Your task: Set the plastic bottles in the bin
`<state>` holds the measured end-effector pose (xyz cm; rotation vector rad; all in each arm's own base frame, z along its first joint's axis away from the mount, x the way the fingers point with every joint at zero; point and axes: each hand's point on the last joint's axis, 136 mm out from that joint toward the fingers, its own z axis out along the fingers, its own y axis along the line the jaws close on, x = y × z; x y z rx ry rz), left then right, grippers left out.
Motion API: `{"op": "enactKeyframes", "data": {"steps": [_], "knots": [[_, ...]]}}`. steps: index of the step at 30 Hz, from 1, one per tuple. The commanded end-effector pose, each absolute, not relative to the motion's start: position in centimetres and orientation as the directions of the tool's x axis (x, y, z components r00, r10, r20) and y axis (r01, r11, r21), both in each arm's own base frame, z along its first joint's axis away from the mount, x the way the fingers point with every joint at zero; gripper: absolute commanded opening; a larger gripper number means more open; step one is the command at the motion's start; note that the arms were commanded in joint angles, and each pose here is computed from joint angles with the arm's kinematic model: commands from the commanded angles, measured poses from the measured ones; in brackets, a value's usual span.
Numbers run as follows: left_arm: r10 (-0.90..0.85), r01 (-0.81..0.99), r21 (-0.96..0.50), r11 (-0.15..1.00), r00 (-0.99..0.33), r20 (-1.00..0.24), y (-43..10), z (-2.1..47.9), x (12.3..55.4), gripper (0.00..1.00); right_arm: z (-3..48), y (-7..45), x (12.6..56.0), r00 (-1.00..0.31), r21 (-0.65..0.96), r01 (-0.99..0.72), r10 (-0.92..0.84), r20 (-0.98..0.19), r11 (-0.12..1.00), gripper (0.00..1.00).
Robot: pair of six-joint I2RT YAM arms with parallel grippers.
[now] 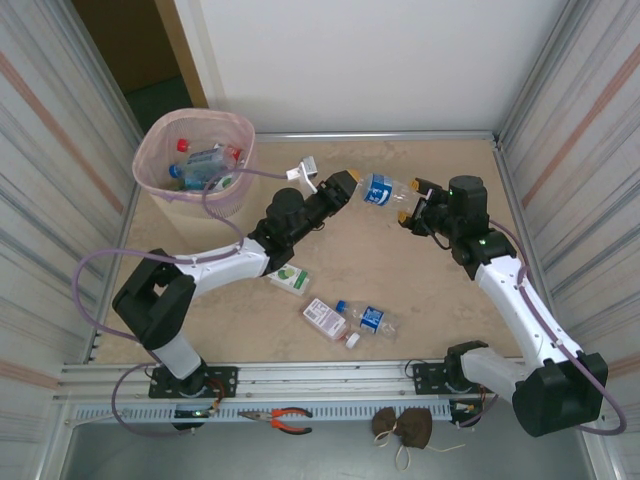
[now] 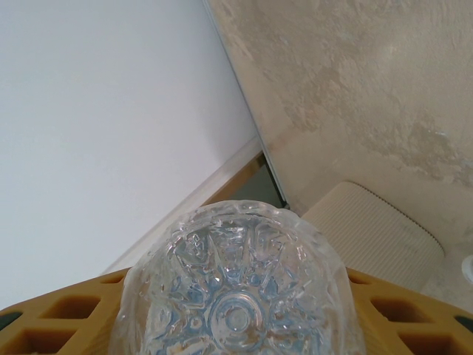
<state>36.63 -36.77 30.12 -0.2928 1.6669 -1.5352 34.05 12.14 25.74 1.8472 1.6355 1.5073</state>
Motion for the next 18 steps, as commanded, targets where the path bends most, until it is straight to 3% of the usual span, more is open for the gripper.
{"op": "enactKeyframes", "data": {"steps": [1,7,12,18], "knots": [[-0.672,0.372,-0.907,0.198,-0.622,-0.402,-37.2,31.3,36.6,0.39,28.0,12.0,34.0,-0.133,0.709,0.552,0.793,0.594,-0.438,0.44],[-0.669,0.381,-0.905,0.187,-0.625,-0.401,-37.5,31.6,36.6,0.37,27.9,12.1,34.0,-0.136,0.709,0.556,0.793,0.593,-0.435,0.44],[-0.679,0.39,-0.899,0.198,-0.607,-0.413,-37.1,31.8,36.7,0.22,27.6,12.1,33.8,-0.136,0.711,0.563,0.801,0.583,-0.422,0.45],[-0.679,0.413,-0.874,0.257,-0.565,-0.467,-35.4,32.6,36.8,0.14,27.5,11.3,33.3,-0.137,0.735,0.562,0.833,0.536,-0.38,0.71]]}}
